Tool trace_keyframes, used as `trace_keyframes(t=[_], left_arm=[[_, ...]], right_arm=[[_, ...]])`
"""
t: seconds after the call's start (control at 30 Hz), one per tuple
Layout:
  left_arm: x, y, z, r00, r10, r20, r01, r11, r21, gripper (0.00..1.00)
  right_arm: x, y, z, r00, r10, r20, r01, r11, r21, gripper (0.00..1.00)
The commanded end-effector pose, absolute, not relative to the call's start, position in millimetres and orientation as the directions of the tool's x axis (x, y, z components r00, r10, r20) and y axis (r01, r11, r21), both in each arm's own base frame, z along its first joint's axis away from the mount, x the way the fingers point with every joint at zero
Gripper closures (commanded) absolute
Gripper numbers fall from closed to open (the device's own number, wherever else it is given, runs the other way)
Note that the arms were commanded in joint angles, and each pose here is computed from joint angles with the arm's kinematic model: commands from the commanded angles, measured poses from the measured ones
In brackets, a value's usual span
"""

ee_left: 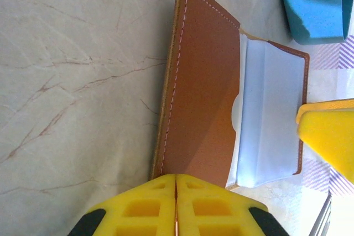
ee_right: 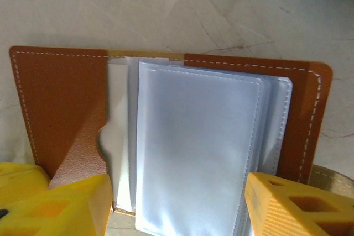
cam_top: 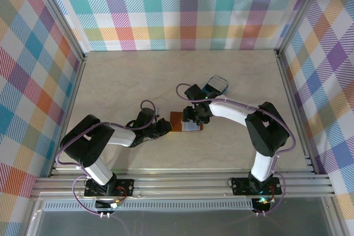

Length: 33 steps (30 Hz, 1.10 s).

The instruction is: Put the credit cards into the card holder

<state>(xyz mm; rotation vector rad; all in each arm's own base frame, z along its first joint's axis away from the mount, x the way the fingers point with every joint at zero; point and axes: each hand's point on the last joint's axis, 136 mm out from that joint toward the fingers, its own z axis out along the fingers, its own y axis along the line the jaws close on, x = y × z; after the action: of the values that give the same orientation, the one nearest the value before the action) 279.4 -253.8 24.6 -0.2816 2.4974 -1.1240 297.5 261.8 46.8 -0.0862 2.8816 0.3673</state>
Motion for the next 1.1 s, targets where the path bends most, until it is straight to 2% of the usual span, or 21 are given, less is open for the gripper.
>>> trace_keyframes(t=[0.0, 0.83, 1.07], left_arm=[[268.7, -254.4, 11.6, -0.922, -0.311, -0.231, -0.041, 0.672, -0.740, 0.91], [269.7, -256.5, 7.9, -0.925, -0.305, -0.224, -0.043, 0.673, -0.739, 0.90], [268.9, -256.2, 6.0, -0.926, -0.306, -0.220, -0.047, 0.672, -0.739, 0.90]], right_arm=[[292.7, 263.0, 38.6, -0.979, -0.035, -0.200, -0.086, 0.963, 0.255, 0.36], [298.8, 288.4, 40.4, -0.984, 0.095, -0.148, 0.006, 0.859, 0.513, 0.38], [305.2, 293.4, 51.4, -0.980, 0.106, -0.166, -0.005, 0.828, 0.561, 0.38]])
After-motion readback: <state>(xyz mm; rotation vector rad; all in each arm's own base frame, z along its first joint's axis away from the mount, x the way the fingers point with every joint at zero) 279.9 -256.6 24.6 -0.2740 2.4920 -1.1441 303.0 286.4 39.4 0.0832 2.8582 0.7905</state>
